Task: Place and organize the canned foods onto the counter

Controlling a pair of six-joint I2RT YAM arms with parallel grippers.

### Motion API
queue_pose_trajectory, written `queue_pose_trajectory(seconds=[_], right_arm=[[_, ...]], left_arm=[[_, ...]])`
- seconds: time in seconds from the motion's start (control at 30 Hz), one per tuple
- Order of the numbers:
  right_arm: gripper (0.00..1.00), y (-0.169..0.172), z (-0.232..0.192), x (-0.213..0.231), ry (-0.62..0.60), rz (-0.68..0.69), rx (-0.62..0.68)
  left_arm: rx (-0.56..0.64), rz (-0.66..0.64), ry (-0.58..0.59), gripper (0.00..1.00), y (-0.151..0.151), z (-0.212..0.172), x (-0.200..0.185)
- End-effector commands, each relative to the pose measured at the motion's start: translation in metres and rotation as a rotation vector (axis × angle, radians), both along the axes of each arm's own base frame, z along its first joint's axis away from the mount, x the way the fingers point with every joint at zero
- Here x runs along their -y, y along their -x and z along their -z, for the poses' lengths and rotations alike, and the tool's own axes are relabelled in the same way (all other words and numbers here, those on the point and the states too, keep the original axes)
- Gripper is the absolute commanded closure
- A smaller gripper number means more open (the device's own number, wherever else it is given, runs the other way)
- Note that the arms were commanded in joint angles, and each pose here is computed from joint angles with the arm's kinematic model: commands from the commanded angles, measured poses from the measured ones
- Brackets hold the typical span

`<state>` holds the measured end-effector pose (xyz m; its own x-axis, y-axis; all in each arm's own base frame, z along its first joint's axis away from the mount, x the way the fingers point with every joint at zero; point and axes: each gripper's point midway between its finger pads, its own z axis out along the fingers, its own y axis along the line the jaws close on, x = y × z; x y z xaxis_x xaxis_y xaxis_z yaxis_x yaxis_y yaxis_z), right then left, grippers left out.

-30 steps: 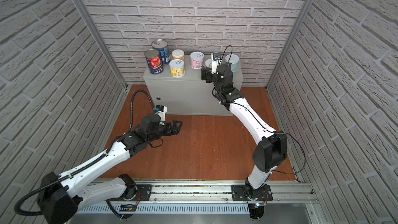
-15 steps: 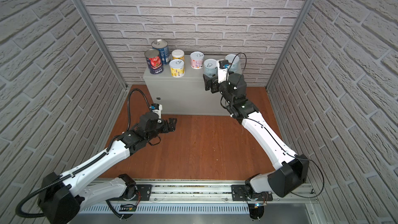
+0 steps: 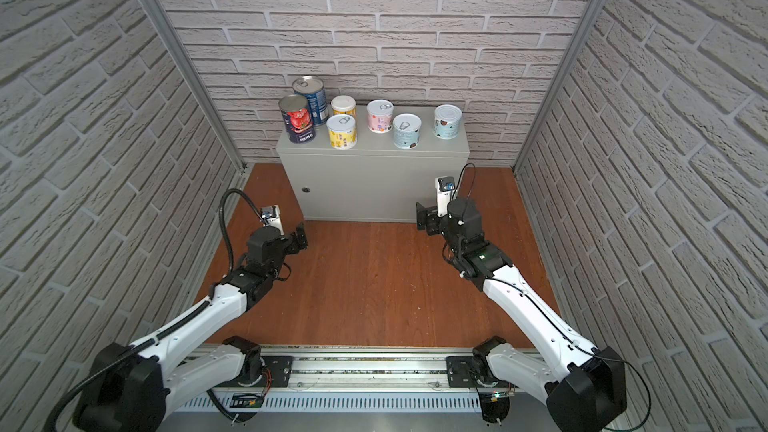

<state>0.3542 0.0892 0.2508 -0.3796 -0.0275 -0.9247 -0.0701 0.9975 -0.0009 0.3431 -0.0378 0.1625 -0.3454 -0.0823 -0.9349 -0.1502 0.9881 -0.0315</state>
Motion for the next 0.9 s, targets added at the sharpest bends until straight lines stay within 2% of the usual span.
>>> queue_pose_trajectory(seconds=[0.0,0.1,0.23,0.33,0.47,0.6,0.77,0.87], right_arm=[[0.03,0.015,0.027,0.052,0.059,0.274,0.007],[0.03,0.025,0.048,0.078,0.101,0.412,0.053],[0.01,0.025,0.063,0.096,0.136,0.515,0.139],[0.01,0.02,0.066,0.113,0.18,0.637,0.147],[0.01,0.003,0.069,0.119,0.211,0.65,0.17],[0.01,-0.005,0.07,0.134,0.271,0.709,0.188],[0.01,-0.006,0.074,0.135,0.216,0.65,0.189],[0.01,0.008,0.092,0.141,0.172,0.649,0.111]], left_arm=[[0.152,-0.125,-0.036,0.02,-0.014,-0.016,-0.038],[0.128,-0.209,-0.05,0.02,-0.025,-0.004,-0.066],[0.135,-0.158,-0.197,0.02,-0.047,-0.007,-0.072],[0.117,-0.15,-0.26,0.02,-0.053,-0.004,-0.074],[0.093,-0.146,-0.278,0.02,-0.038,0.005,-0.076],[0.076,-0.173,-0.244,0.02,-0.029,0.029,-0.085],[-0.037,-0.213,-0.183,0.02,-0.048,0.059,-0.103],[-0.044,-0.206,-0.171,0.02,-0.051,0.061,-0.104]])
